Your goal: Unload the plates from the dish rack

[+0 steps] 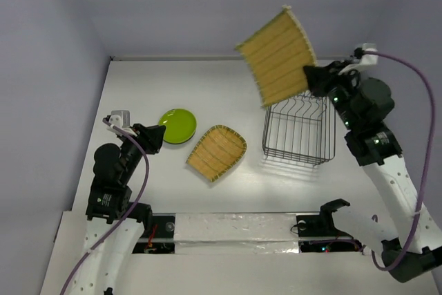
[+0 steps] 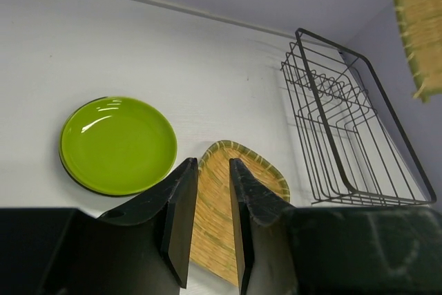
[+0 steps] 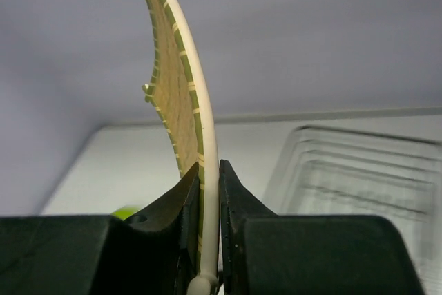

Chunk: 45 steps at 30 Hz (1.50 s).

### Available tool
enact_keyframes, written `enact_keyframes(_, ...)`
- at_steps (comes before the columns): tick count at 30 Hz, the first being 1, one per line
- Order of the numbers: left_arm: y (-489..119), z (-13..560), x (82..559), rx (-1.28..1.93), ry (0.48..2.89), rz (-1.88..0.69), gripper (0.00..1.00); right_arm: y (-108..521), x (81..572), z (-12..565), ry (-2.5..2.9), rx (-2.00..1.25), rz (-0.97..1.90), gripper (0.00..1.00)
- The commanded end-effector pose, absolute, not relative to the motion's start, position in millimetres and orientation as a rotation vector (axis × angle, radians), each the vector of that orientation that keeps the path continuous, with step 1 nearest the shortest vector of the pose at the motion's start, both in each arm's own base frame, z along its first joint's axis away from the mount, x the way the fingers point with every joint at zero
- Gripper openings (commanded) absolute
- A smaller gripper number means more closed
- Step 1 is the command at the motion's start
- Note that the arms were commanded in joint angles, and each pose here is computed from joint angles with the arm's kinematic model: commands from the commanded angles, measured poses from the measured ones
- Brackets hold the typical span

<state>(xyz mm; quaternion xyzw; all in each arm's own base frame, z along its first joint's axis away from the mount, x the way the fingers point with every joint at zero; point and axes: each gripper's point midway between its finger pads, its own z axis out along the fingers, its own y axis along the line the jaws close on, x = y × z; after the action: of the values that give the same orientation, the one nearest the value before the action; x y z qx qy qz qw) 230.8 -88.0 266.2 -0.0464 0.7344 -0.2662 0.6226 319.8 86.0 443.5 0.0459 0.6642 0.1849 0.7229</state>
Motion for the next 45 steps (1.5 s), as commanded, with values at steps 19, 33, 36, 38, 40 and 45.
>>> enact_keyframes(19, -83, 277, 232, -0.137, 1.645, -0.594, 0.27, 311, 257, 274, 1.742, 0.092, 1.270, 0.00)
enact_keyframes(33, -83, 276, 232, -0.134, 1.647, -0.598, 0.28, 309, 257, 211, 1.913, 0.150, 1.198, 0.00)
enact_keyframes(36, -83, 276, 232, -0.135, 1.647, -0.597, 0.28, 310, 250, 212, 1.908, 0.159, 1.252, 0.00)
enact_keyframes(38, -83, 277, 232, -0.137, 1.645, -0.594, 0.28, 309, 248, 207, 1.920, 0.173, 1.258, 0.00)
enact_keyframes(40, -83, 276, 232, -0.137, 1.646, -0.594, 0.28, 309, 249, 199, 1.946, 0.181, 1.237, 0.00)
enact_keyframes(45, -83, 276, 232, -0.135, 1.647, -0.597, 0.28, 302, 261, 179, 2.014, 0.226, 1.106, 0.28)
